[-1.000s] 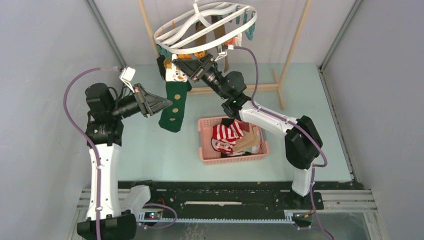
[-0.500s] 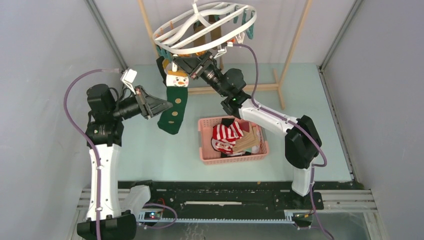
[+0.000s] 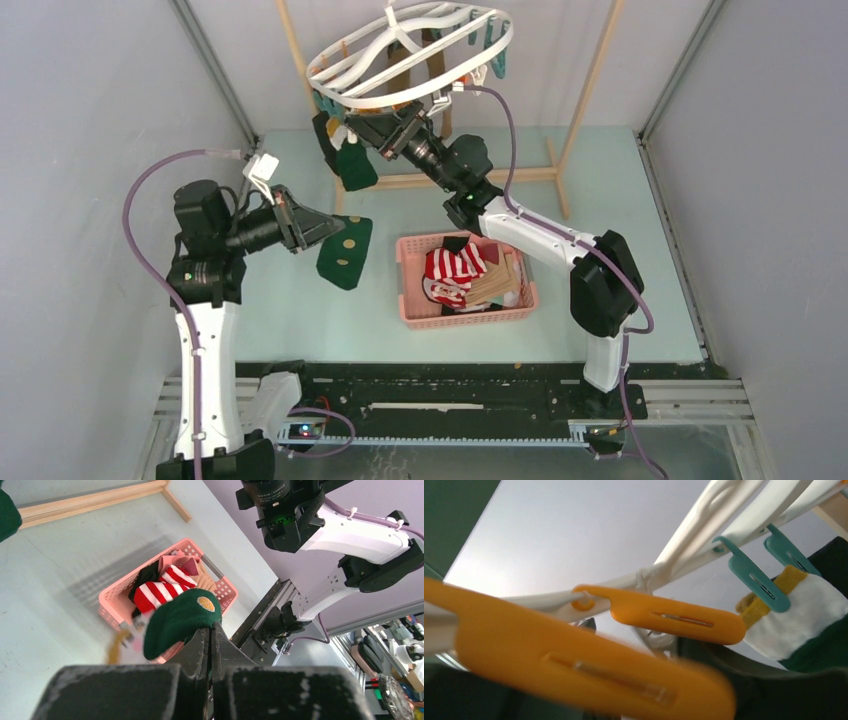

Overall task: Remove the socks clipped to the hanger
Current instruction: Remove the sock from the hanger.

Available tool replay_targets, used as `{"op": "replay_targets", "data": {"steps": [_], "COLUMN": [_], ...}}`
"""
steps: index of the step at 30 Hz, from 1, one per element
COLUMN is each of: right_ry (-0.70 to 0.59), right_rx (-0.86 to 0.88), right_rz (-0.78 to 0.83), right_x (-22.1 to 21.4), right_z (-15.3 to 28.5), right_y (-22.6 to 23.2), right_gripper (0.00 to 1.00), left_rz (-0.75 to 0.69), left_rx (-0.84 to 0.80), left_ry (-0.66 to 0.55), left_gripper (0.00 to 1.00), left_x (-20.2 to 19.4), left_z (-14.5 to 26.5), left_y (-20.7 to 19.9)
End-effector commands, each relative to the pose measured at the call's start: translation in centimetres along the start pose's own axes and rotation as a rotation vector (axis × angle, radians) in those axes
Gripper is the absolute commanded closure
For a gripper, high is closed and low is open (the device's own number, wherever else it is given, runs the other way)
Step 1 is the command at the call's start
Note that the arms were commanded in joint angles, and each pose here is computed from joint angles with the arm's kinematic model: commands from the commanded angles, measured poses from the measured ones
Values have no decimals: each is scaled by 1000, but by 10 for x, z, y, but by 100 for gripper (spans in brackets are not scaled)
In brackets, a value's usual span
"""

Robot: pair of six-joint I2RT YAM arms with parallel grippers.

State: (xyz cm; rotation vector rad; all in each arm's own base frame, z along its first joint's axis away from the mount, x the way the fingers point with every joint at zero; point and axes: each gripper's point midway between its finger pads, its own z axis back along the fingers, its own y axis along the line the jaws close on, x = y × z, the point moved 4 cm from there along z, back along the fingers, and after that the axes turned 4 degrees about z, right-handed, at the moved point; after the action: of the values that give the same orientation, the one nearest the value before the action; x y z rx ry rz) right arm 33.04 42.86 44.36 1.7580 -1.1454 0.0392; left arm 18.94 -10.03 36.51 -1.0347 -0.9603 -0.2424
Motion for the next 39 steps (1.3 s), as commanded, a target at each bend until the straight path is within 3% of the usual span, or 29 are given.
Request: {"op": "replay_targets", "data": {"steps": [1, 2, 3, 15, 21, 31, 34, 39], "right_ry": [58, 68, 78, 222, 297, 372, 393, 438], "right_rx": [40, 38, 41, 60, 165, 248, 259, 254], "right_rz": [3, 11, 23, 115, 234, 378, 386, 422], "right_x": [-4, -8, -10, -51, -81, -111, -116, -128], "right_z": [7, 11, 15, 69, 106, 117, 119, 120], "right_y": [13, 13, 14, 19, 39, 55, 56, 59], "right_gripper": [19, 7, 1, 0, 1, 10, 20, 45], "left_rz": [-93, -104, -110, -141, -150, -141, -144, -127], "left_rx": [2, 3, 6, 23, 27, 15, 13, 0], "left_ry": [-5, -6, -7, -24, -38, -48, -51, -44], "left_gripper": [100, 100, 100, 100, 100, 100, 100, 100], "left_x": [-1, 0, 0, 7, 11, 13, 13, 14], "left_z": [6, 7, 8, 10, 11, 12, 13, 12], "left_y": [-10, -11, -12, -15, -18, -23, -25, -27]}}
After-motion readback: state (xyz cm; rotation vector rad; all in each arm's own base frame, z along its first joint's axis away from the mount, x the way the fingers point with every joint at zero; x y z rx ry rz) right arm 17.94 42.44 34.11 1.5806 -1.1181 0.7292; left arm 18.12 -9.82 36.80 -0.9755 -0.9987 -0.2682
